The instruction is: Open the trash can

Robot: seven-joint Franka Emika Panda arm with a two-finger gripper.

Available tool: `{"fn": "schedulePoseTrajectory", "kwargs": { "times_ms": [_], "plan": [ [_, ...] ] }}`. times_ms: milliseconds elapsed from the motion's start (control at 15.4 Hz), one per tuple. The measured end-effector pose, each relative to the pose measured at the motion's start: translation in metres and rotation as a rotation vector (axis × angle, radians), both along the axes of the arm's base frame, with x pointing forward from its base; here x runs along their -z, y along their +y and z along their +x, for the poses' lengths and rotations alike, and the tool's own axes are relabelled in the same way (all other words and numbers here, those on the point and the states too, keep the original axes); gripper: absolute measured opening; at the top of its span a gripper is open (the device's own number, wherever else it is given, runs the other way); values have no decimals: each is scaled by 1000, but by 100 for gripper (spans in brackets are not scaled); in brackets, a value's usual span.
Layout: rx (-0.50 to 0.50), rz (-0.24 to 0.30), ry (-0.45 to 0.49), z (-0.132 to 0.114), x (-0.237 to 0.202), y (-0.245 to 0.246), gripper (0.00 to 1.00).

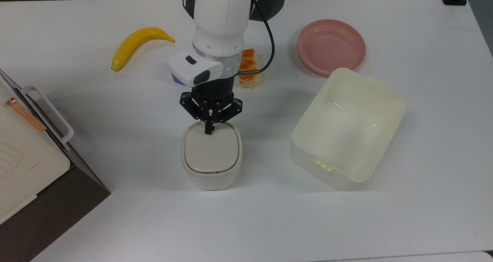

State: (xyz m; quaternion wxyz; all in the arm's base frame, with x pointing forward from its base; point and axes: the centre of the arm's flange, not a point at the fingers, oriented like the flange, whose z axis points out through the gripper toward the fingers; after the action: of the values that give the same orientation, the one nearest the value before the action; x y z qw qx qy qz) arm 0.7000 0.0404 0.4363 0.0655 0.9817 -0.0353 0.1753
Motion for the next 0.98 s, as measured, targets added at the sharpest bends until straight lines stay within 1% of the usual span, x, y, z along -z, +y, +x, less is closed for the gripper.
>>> {"fn": "schedulePoseTrajectory", "kwargs": {
  "times_ms": [260, 325, 456, 846, 976],
  "plan": [
    [74, 77, -29, 3, -16, -19, 1],
    [88, 104, -46, 2, -28, -21, 1],
    [100, 131, -58, -4, -48, -22, 1],
    [115, 149, -35, -45, -131, -24, 1],
    [122, 147, -2, -56, -142, -26, 1]
  ]
}}
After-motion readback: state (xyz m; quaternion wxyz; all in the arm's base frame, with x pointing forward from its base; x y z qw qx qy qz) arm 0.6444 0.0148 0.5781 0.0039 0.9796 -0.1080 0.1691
